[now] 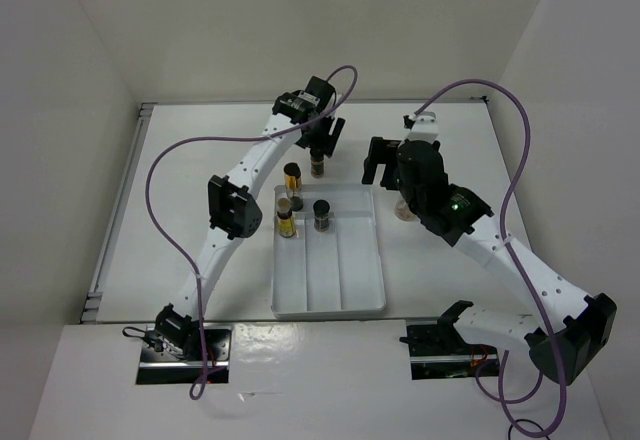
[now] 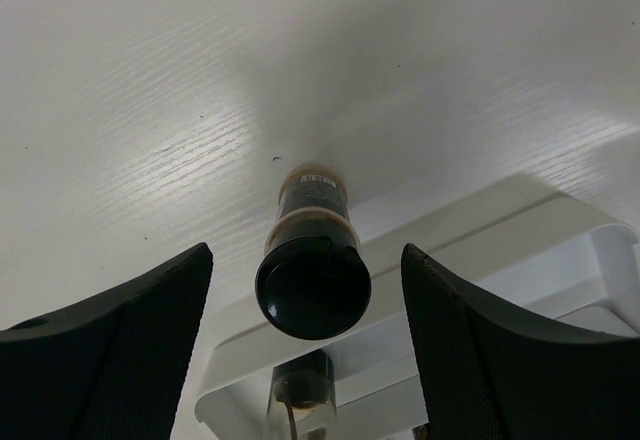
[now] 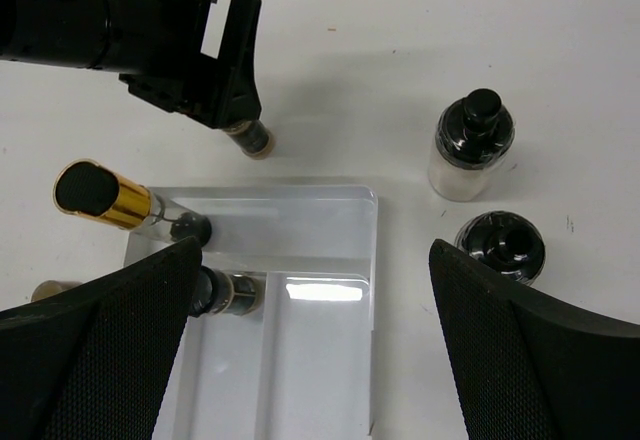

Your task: Organize the condiment bottles

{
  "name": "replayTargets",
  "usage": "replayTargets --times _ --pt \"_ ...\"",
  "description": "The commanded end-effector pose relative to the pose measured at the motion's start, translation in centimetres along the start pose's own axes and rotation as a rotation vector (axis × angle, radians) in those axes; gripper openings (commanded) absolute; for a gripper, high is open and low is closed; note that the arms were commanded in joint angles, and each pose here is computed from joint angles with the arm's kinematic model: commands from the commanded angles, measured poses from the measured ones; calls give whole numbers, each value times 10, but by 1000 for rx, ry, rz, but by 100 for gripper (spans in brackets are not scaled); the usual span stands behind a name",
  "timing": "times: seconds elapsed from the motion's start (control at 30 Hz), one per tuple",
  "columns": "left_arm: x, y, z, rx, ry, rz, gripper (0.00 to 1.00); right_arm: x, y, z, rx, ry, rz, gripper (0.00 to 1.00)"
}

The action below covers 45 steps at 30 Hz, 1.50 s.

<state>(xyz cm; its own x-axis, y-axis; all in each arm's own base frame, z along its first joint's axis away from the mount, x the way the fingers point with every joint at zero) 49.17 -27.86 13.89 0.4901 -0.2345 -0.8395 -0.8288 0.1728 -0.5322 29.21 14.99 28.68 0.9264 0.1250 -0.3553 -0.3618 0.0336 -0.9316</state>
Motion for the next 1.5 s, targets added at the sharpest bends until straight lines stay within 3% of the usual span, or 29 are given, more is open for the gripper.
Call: replayTargets --times 0.0,0.13,0.43,0.53,0.73,0.83,0.97,1.1,1.27,1.47 --pt "3 5 0 23 -18 15 81 4 -3 -1 5 6 -29 99" --pt "5 7 0 23 -20 24 72 1 -5 -2 9 4 -37 99" --pt "7 13 5 25 -45 47 71 -7 -6 -6 18 -1 -54 99" --pt "4 10 4 24 -42 36 63 -9 -5 -7 19 -2 -57 99" --pt "0 3 0 23 -24 8 57 -18 -9 -11 25 -5 -69 99" --pt "0 5 -5 30 -19 9 48 -20 -11 -11 29 -7 -77 99" --pt "-4 2 -5 30 -17 1 20 -20 -11 -11 29 -7 -77 99" --pt "-36 -14 0 26 -52 -64 6 -20 -11 -13 30 5 -80 99" --pt "-112 -50 4 -18 -51 -239 0 -20 -15 -12 40 0 -99 99" --pt "-219 -79 7 -59 -6 -455 0 -16 -15 -17 63 39 -98 99"
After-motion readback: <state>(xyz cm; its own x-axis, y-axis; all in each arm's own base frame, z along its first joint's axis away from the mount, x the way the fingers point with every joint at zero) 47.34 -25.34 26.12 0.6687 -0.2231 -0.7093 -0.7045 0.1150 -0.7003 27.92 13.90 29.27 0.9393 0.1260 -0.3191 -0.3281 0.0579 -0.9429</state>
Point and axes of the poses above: each gripper's point midway between its finger pads, its own x axis out along the fingers, its own z axis along the line the jaws close on, y = z × x, the point moved 3 cm from there along -x, back along the fingers, and after that the axes turned 8 degrees about -x, right-handed, at the moved point
